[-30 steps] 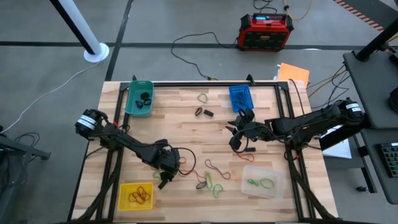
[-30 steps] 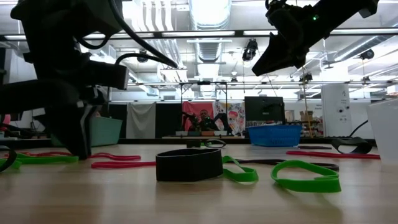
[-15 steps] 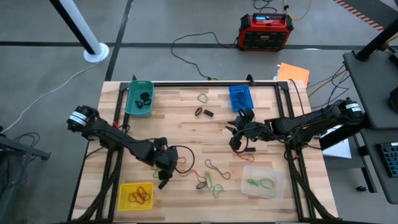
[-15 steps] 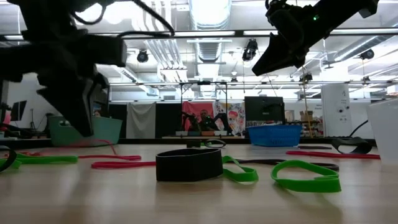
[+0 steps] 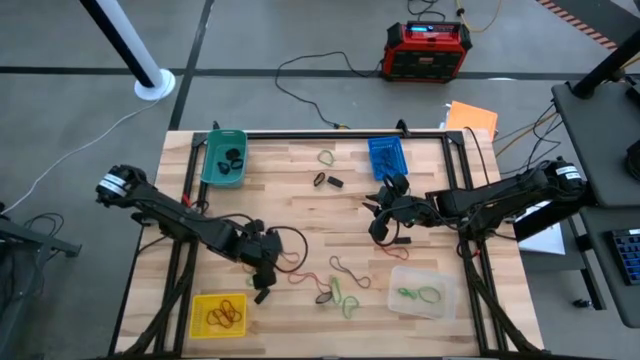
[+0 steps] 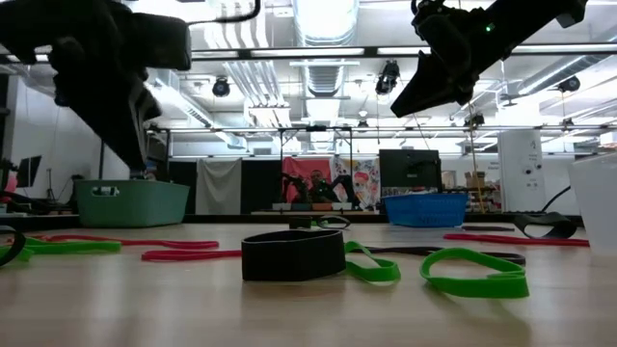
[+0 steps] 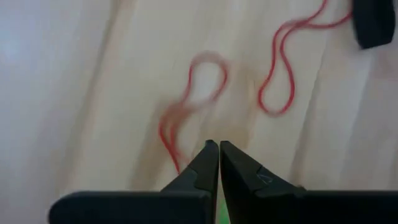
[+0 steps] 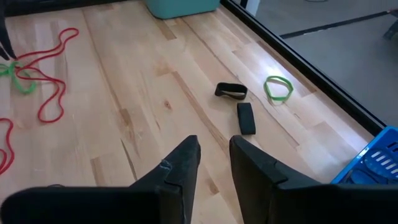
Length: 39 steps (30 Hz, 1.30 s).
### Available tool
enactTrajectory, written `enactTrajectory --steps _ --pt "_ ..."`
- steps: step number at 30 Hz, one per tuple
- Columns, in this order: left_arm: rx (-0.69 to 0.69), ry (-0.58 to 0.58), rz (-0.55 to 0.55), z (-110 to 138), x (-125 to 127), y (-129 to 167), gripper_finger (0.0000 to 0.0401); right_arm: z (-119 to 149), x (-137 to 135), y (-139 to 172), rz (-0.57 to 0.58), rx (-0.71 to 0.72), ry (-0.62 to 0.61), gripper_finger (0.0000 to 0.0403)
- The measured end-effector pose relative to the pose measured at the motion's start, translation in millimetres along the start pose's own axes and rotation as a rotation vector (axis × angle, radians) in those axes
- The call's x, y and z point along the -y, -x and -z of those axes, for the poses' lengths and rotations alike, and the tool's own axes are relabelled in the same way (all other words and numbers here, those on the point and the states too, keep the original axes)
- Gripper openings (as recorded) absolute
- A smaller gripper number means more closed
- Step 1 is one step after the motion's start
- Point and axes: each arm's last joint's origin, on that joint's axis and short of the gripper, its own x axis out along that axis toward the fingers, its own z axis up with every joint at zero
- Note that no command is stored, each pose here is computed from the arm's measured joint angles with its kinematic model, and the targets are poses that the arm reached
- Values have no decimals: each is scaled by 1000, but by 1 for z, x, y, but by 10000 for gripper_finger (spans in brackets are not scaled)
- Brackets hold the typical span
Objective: Sort rubber bands into baskets
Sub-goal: Put the red rubber band into the yellow basket
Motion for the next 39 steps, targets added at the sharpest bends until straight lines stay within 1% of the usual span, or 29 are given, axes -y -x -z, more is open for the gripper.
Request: enactTrajectory --steps 3,5,7,12,16,19,25,28,34,39 --pt "-111 144 12 6 -1 -4 13 0 0 0 0 0 0 93" --pt "-152 193 8 9 0 -6 27 0 0 0 0 0 0 96" --pt "-157 220 10 10 1 -7 46 0 0 0 0 0 0 99" --pt "-92 287 -23 6 2 -14 102 0 0 0 0 0 0 102" --pt "-119 304 -68 7 2 -25 142 0 0 0 0 0 1 101" --pt "-143 300 -101 9 2 -35 158 0 0 0 0 0 4 100" --pt "-187 296 -163 12 0 -54 164 0 0 0 0 0 3 105" --pt "-186 290 -190 13 0 -59 165 0 0 0 0 1 2 103" --pt "-178 274 -199 13 0 -60 163 -1 0 0 -1 5 0 100" --pt "-161 253 -204 12 -2 -57 154 0 0 0 -2 5 -1 106"
